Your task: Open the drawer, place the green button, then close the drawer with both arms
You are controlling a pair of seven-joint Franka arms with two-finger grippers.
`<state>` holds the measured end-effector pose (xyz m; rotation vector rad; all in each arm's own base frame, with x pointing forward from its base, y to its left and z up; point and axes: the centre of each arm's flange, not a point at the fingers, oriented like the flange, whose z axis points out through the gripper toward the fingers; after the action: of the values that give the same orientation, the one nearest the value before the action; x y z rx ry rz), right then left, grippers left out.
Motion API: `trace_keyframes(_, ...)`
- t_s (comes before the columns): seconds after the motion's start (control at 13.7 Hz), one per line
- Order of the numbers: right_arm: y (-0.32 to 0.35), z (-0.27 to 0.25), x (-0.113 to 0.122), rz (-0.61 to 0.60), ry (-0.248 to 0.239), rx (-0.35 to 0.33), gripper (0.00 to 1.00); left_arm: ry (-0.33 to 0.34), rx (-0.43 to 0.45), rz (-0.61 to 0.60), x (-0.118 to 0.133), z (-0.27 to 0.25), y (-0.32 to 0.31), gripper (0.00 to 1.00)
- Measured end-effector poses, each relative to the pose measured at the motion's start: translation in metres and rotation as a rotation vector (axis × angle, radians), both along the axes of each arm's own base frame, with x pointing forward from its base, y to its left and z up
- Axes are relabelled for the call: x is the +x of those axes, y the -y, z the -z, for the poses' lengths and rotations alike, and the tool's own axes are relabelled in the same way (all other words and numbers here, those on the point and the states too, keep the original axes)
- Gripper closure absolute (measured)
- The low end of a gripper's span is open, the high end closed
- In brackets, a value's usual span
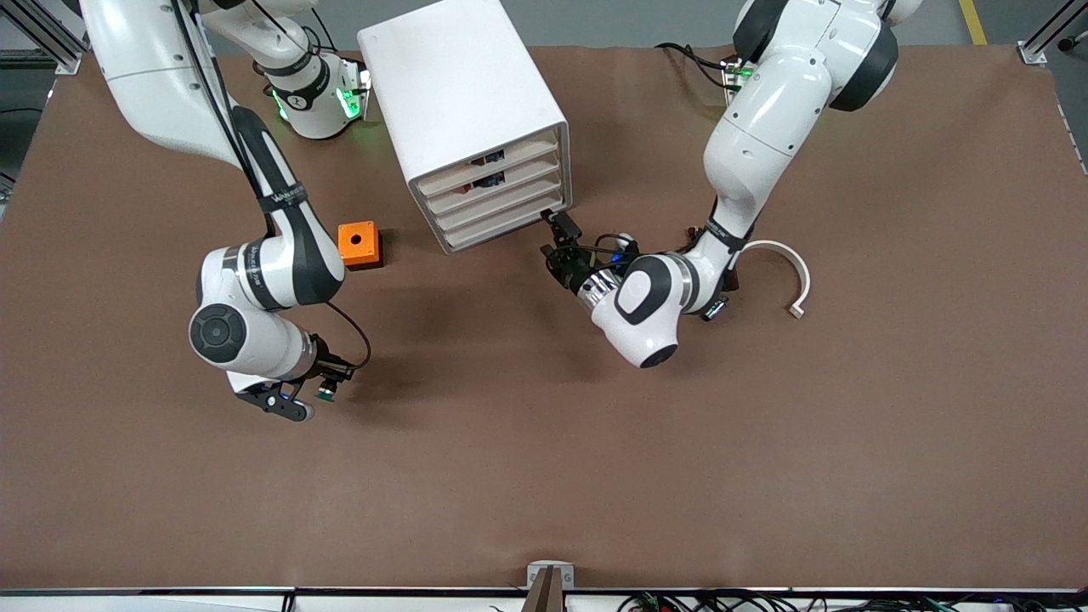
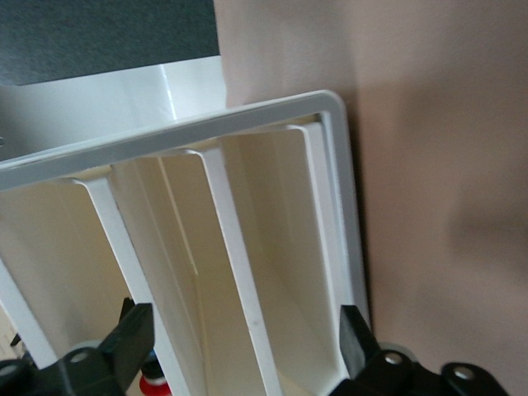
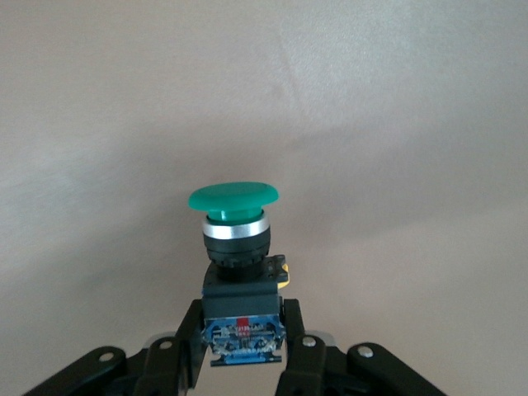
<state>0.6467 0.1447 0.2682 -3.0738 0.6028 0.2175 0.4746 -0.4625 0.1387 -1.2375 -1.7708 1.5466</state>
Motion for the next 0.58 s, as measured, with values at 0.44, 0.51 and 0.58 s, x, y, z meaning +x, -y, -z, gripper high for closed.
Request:
trace_keyframes(0.44,-0.015,-0.065,0.005,0.082,-0.048,0.039,0.59,-0.074,-0.001,0.040,-0.031,0.015,0.018,0.21)
trace_keyframes(0.51,-0.022,-0.073,0.006,0.094,-0.044,0.040,0.59,-0.080,0.001,0.045,-0.034,0.017,0.019,0.28)
trace_keyframes(0.58,-0.031,-0.078,0.006,0.105,-0.045,0.039,0.59,-0.086,0.003,0.052,-0.038,0.019,0.020,0.32)
